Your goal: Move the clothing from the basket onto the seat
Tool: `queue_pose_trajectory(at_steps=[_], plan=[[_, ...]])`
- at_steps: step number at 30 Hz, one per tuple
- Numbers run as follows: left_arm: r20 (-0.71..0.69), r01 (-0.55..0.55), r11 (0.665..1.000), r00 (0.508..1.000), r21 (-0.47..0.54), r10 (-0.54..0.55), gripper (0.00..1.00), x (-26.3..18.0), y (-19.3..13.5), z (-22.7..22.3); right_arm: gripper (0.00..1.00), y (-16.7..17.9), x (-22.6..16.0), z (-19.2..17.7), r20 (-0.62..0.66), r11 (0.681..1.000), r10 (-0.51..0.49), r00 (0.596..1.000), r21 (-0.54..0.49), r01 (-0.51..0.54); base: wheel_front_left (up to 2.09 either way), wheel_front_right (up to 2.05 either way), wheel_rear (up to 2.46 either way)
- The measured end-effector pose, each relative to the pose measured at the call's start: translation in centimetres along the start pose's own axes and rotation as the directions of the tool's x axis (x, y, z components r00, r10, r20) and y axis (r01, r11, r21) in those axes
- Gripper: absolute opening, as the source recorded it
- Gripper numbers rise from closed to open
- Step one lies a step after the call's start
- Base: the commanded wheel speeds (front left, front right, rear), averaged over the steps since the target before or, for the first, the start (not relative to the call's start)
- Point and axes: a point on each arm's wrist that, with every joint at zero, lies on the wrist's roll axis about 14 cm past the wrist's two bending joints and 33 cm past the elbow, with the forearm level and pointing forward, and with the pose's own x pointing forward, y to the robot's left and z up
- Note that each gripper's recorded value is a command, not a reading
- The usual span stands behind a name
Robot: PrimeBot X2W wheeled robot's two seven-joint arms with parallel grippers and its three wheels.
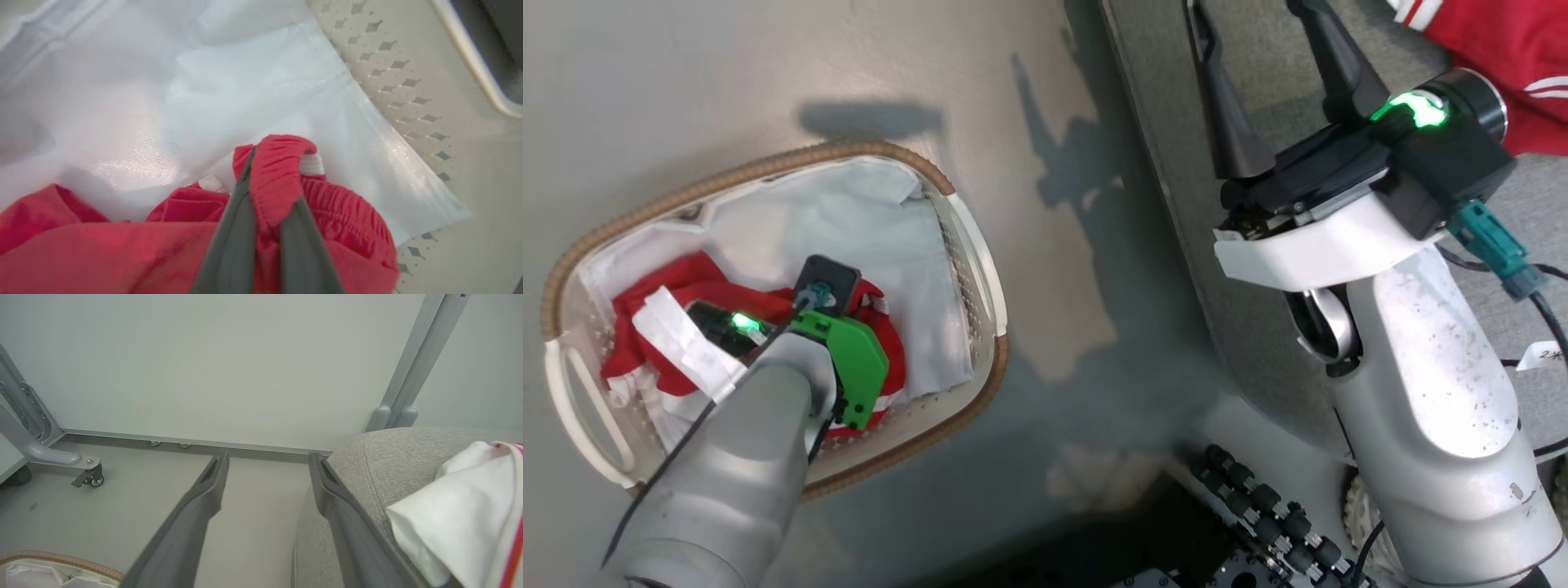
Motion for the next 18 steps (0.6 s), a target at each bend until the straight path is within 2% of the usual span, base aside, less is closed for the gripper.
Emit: queue_pose_trajectory(at_steps=[11,18], plan=[[0.219,-0.014,0.999,0.976,-0.032,0.021,0.0,-4.5,-2.6,5.8,1.0,0.5,-2.6,2.8,0.002,1.0,-0.013,1.0,-0.014,0.013,0.0,0.0,0.0],[0.421,-0.035,0.996,0.905,-0.081,0.066,0.0,-9.3,-4.4,11.1,1.0,1.7,-5.0,4.4,0.0,1.0,-0.009,1.0,-0.003,0.009,0.0,0.0,0.0]])
